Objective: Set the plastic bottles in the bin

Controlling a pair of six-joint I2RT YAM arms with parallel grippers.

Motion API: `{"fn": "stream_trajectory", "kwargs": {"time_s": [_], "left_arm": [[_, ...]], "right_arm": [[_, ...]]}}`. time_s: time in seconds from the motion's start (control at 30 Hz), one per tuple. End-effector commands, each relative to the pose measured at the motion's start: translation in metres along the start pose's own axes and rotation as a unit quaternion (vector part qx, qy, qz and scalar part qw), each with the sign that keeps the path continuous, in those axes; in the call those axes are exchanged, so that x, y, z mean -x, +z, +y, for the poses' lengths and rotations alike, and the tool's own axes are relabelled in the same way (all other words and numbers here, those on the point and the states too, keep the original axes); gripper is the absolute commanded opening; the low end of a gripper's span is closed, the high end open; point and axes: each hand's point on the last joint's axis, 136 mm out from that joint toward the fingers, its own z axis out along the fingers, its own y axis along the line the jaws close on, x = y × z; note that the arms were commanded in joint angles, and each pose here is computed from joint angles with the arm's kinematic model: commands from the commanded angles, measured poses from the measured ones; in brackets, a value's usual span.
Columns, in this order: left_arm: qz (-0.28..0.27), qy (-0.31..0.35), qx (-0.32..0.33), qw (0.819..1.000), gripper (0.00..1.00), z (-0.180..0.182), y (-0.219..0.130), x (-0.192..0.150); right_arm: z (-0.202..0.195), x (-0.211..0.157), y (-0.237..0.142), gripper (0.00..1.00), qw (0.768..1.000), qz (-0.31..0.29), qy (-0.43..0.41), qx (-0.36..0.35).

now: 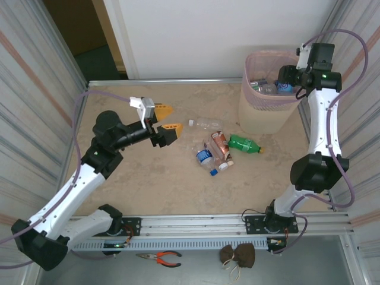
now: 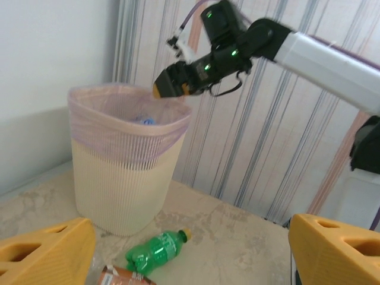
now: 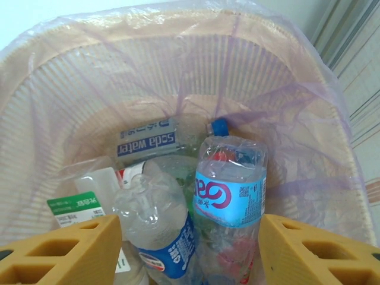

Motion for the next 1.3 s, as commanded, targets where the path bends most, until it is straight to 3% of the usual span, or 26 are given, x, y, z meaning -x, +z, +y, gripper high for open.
{"fn": "stream_trajectory", "kwargs": {"time_s": [0.0, 0.23, 0.53, 0.67, 0.83, 1.07, 1.17, 1.27], "left_arm": [[0.014, -0.013, 0.019, 1.0, 0.84, 0.009, 0.004, 0.0], [0.068, -0.082, 0.095, 0.99, 0.81, 0.047, 0.016, -0.026], [0.129, -0.237, 0.207, 0.94, 0.78, 0.1, 0.03, -0.081], [0.155, -0.314, 0.265, 0.898, 0.76, 0.115, 0.033, -0.109], [0.177, -0.358, 0.379, 0.835, 0.75, 0.122, 0.026, -0.144], [0.235, -0.416, 0.463, 0.747, 0.71, 0.112, 0.022, -0.199], [0.253, -0.435, 0.474, 0.723, 0.69, 0.106, 0.026, -0.221], [0.269, -0.451, 0.468, 0.71, 0.69, 0.102, 0.036, -0.24]], "right_arm": [[0.012, 0.003, -0.03, 0.6, 1.0, -0.015, 0.004, 0.015], [0.032, -0.014, -0.046, 0.58, 0.999, -0.009, 0.004, 0.037], [0.061, -0.035, -0.076, 0.56, 0.998, -0.014, -0.011, 0.066], [0.073, -0.05, -0.086, 0.57, 0.997, -0.01, -0.022, 0.079], [0.079, -0.067, -0.095, 0.57, 0.996, -0.003, -0.024, 0.086], [0.081, -0.08, -0.106, 0.57, 0.995, -0.012, -0.019, 0.094], [0.081, -0.085, -0.108, 0.57, 0.995, -0.012, -0.019, 0.097], [0.081, -0.088, -0.11, 0.57, 0.995, -0.015, -0.02, 0.101]]}}
